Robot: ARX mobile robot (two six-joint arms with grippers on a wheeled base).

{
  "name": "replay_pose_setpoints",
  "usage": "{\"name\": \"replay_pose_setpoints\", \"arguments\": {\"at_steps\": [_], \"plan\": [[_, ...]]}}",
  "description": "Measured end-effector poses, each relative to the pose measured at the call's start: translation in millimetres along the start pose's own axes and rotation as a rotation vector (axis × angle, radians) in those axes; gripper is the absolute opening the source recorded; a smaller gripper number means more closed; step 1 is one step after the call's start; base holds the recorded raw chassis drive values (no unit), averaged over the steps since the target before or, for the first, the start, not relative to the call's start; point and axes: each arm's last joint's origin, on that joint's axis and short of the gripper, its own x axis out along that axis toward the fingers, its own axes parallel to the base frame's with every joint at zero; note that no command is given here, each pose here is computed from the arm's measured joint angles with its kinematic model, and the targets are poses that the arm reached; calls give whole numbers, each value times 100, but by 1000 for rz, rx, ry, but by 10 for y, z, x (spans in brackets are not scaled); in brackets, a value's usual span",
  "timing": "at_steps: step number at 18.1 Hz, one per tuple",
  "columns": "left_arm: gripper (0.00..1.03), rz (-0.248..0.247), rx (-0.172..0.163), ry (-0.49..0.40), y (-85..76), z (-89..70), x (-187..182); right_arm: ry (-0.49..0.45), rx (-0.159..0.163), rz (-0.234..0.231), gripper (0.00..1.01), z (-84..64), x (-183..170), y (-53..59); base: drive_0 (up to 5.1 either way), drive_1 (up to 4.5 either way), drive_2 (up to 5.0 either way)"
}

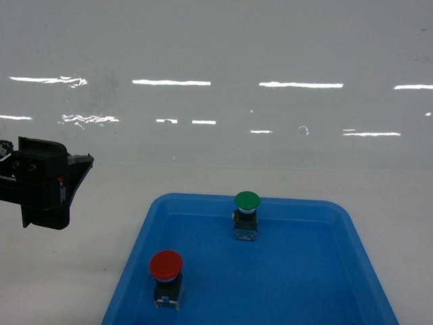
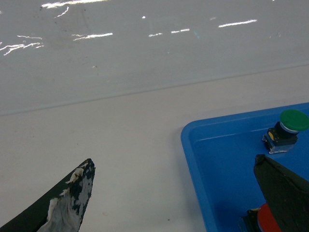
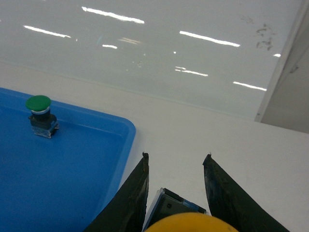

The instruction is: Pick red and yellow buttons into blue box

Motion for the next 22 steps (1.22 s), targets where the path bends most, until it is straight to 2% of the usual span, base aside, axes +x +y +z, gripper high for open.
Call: {"name": "replay_pose_setpoints", "arguments": {"at_steps": [1, 3, 4, 8, 12, 15, 20, 22], "plan": [[98, 0, 0, 0, 0, 0, 0, -5, 0, -13, 30, -12, -113, -6, 0, 0, 0], [98, 0, 0, 0, 0, 0, 0, -21, -15, 1, 30, -32, -254, 45, 0, 0, 0], [98, 0, 0, 0, 0, 0, 0, -30, -23, 5, 30, -36, -271, 75, 0, 0, 0], [98, -4, 1, 0, -8, 0, 0, -21, -26, 0, 30, -44, -266, 77, 0, 0, 0], [98, -92, 39, 69, -269, -76, 34, -21, -26, 0, 30, -44, -266, 77, 0, 0, 0], [98, -112, 45, 116, -367, -86, 157, -21, -27, 0, 30, -44, -266, 77, 0, 0, 0], [98, -110, 64, 201, -329, -182, 268, -20, -28, -1, 30, -44, -266, 77, 0, 0, 0], [98, -110, 60, 205, -293, -172, 281, -20, -28, 0, 30, -44, -266, 77, 0, 0, 0]]}}
